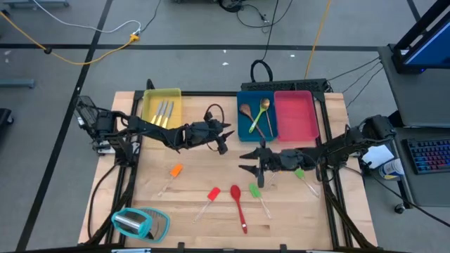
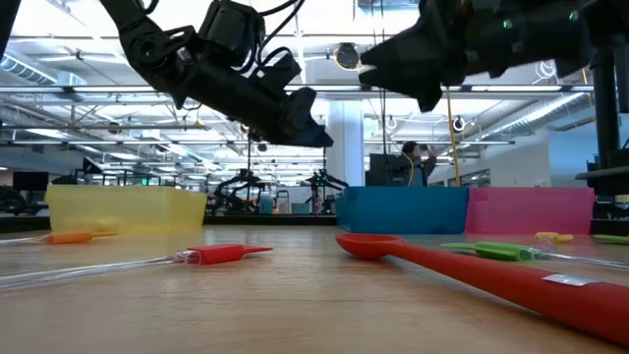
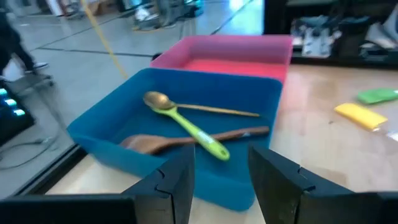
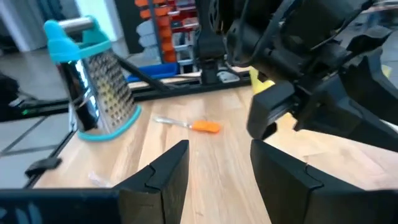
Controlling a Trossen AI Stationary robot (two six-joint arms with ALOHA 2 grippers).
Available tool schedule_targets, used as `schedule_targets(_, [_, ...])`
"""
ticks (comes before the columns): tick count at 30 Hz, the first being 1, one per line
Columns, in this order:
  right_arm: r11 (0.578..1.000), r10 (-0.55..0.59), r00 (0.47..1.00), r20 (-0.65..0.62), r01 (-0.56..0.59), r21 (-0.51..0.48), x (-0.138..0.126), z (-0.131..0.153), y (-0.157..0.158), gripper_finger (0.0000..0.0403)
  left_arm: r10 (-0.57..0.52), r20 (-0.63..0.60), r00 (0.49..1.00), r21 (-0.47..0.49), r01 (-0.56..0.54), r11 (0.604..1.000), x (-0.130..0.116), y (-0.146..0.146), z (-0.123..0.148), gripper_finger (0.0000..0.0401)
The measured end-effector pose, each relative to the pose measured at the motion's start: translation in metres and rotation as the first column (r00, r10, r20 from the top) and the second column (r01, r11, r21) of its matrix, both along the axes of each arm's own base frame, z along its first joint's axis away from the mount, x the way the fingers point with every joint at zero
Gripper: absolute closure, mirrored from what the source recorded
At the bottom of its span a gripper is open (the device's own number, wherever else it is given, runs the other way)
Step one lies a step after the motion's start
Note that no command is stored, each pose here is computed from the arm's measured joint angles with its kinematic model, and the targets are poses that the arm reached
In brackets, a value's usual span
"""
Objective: Pick & Place Kitchen Items
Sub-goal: Put the red serving spoon into the blue bin
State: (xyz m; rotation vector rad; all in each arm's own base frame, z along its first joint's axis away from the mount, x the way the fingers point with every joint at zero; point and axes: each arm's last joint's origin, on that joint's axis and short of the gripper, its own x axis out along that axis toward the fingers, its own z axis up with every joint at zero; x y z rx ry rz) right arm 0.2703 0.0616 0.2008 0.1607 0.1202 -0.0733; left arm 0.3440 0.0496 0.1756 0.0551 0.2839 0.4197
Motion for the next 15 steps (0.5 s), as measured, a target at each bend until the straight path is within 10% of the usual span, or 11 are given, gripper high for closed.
schedule_targets(15, [0.969, -0.046, 0.947, -0.319, 0.119, 0.215, 0.068, 0.014, 0.072, 0.0238, -0.197, -0.083, 0.977, -0.106, 0.188, 0.977, -0.003, 0.002, -0.01, 0.0249])
